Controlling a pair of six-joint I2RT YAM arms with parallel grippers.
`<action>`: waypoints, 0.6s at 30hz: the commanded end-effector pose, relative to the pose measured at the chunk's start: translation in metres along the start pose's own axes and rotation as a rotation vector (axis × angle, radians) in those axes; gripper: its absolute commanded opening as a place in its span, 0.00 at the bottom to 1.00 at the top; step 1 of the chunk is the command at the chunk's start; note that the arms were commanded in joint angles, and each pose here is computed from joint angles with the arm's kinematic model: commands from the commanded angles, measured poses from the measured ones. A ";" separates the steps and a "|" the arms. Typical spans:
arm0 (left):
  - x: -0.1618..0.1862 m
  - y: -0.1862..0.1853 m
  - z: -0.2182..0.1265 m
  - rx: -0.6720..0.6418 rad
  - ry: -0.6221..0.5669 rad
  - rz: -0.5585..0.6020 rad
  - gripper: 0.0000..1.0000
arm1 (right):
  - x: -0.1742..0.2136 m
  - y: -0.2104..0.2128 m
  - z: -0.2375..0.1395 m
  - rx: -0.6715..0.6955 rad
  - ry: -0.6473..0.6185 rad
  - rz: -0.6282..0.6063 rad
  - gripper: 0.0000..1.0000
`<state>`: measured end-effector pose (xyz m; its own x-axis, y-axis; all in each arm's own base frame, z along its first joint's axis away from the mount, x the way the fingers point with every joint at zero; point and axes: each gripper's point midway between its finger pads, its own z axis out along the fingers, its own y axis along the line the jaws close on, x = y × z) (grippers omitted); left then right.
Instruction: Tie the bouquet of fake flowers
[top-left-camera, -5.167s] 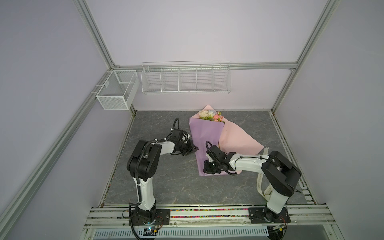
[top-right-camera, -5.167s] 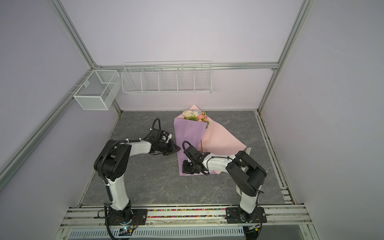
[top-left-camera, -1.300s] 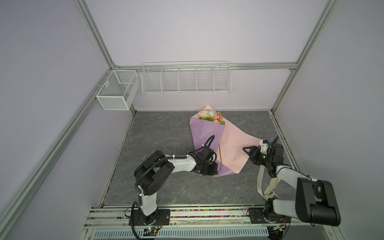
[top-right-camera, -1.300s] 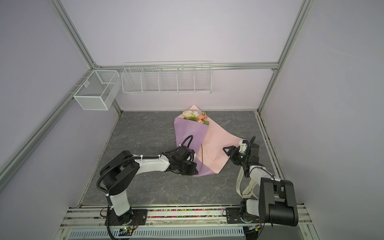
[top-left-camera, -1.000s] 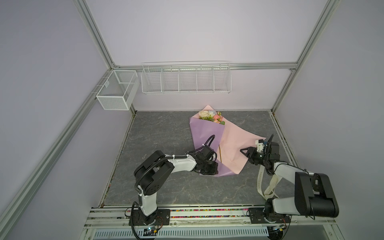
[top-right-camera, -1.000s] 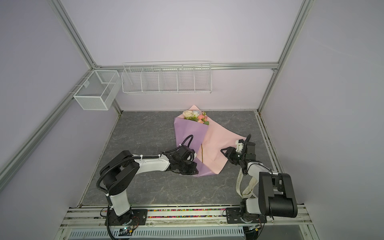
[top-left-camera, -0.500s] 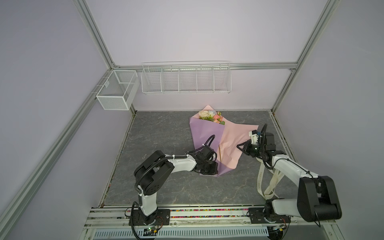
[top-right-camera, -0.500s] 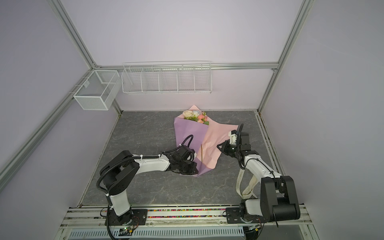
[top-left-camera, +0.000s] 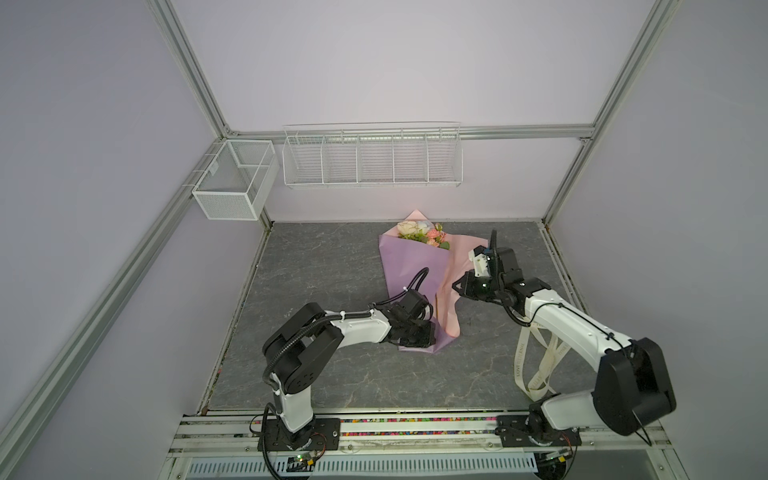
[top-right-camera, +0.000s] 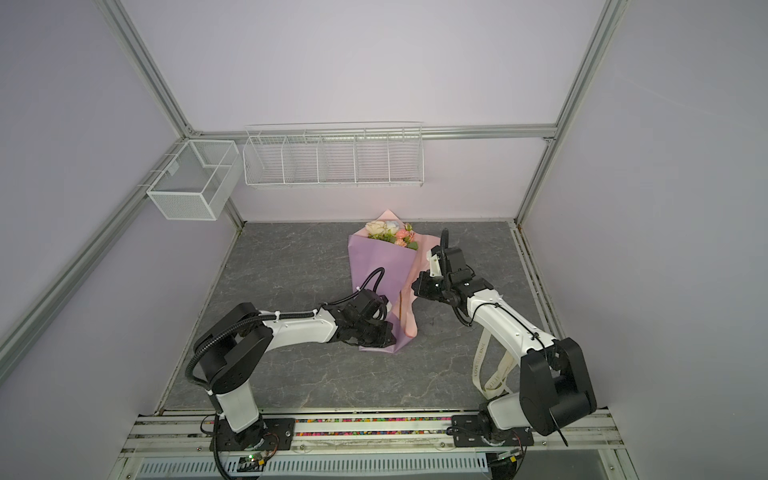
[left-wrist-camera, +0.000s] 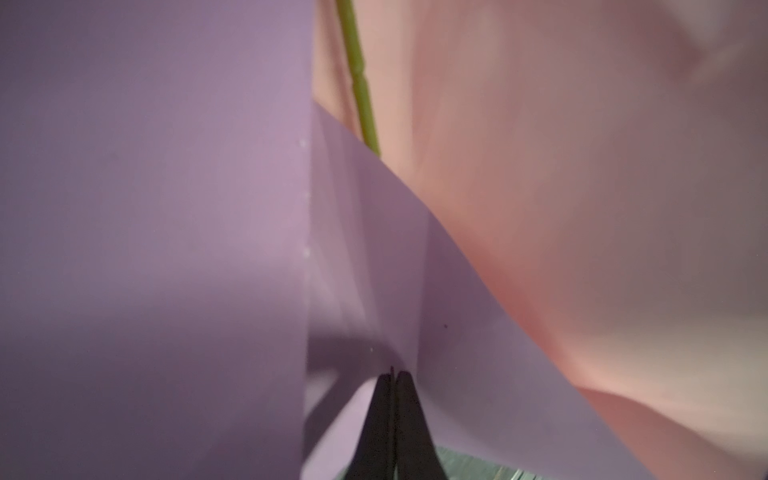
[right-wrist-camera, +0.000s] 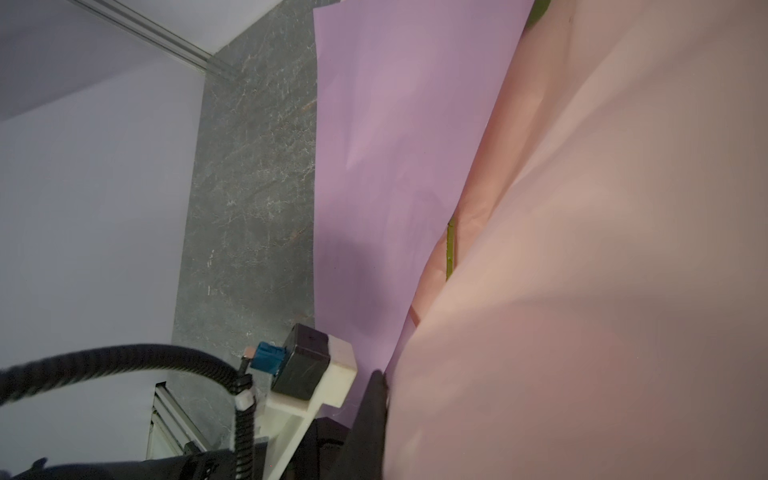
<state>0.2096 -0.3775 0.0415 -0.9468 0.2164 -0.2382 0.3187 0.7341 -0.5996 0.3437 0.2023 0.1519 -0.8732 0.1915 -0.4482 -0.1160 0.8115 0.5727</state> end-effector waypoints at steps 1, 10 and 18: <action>-0.010 -0.012 -0.018 0.016 -0.079 0.018 0.05 | 0.003 -0.003 0.007 0.074 0.032 -0.004 0.10; -0.020 -0.008 -0.067 -0.022 -0.251 0.004 0.14 | 0.002 0.022 0.019 0.126 0.070 -0.074 0.11; -0.025 0.008 -0.112 -0.008 -0.419 -0.051 0.39 | 0.005 0.046 0.035 0.170 0.113 -0.153 0.12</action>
<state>0.2193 -0.3167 0.1179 -0.8881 -0.0189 -0.4592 0.2980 0.7370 -0.6066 0.3542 0.2569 0.1578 -0.8939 0.0544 -0.4450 -0.1617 0.8866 0.4333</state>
